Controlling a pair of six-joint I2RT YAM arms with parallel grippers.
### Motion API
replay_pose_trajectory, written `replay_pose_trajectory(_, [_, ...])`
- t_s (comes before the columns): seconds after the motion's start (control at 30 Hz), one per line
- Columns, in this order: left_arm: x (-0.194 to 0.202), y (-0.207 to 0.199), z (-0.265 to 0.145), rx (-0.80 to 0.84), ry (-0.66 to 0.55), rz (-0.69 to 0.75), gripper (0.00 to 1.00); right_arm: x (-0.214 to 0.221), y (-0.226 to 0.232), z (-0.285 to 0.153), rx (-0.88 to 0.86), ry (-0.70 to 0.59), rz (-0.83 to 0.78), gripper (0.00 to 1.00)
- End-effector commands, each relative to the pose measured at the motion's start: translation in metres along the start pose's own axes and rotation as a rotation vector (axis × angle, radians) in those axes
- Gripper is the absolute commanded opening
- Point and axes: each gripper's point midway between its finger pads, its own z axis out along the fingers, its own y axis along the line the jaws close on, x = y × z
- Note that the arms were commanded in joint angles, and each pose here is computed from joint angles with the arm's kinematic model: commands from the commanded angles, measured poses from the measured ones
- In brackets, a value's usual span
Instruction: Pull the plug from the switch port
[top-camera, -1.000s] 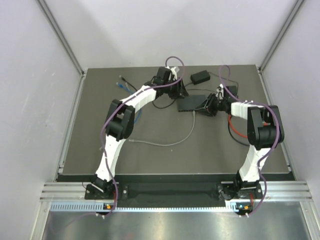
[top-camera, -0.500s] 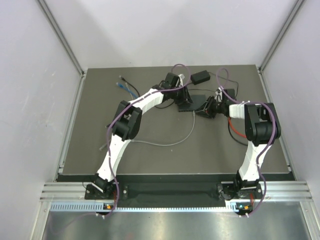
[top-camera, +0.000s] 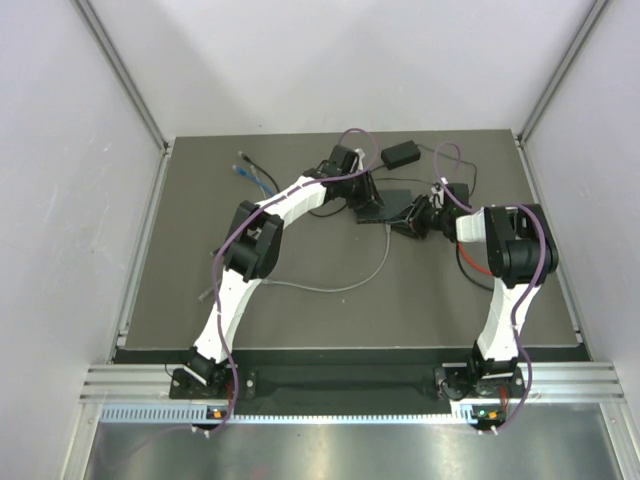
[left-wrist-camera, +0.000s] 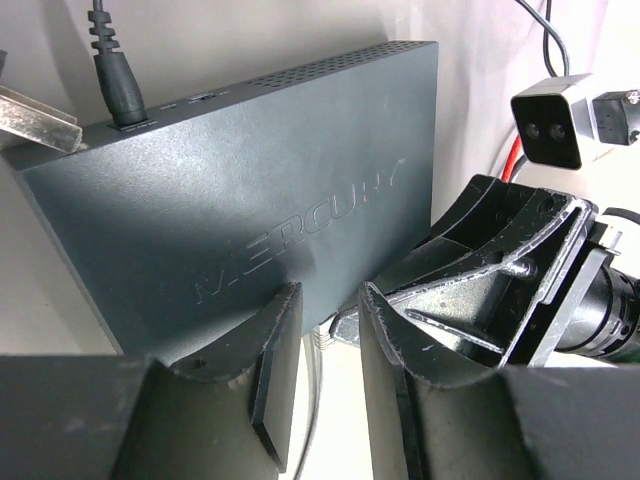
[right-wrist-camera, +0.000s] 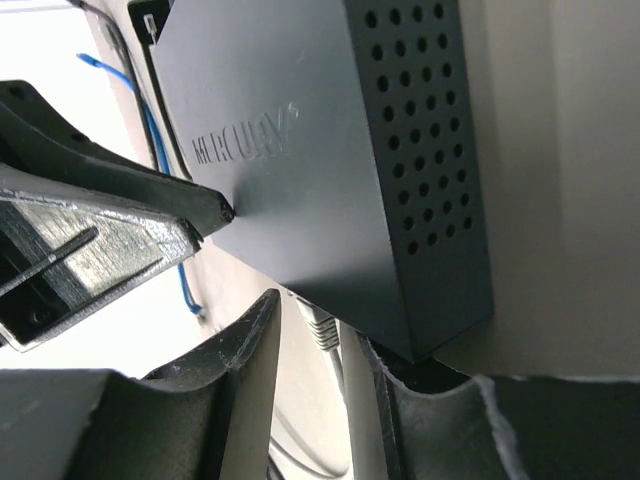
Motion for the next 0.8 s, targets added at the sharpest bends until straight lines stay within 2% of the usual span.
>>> replay_pose_trajectory(0.0, [0.026, 0.050, 0.012, -0.151, 0.072, -0.063, 0.36, -0.003, -0.010, 0.011, 0.028, -0.044, 0.010, 0.31])
replay_pose_trajectory(0.2, [0.028, 0.052, 0.012, -0.153, 0.082, -0.063, 0.36, 0.000, -0.019, 0.018, 0.077, -0.049, 0.095, 0.26])
replay_pose_trajectory(0.43, [0.031, 0.053, 0.012, -0.147, 0.097, -0.059, 0.36, 0.000, -0.022, 0.016, 0.155, -0.028, 0.083, 0.00])
replay_pose_trajectory(0.63, [0.034, 0.052, 0.017, -0.123, 0.111, -0.056, 0.35, 0.006, -0.009, 0.018, 0.090, 0.059, 0.016, 0.00])
replay_pose_trajectory(0.77, [0.037, 0.054, 0.024, -0.109, 0.134, -0.062, 0.35, 0.023, -0.024, 0.020, 0.060, 0.234, -0.020, 0.00])
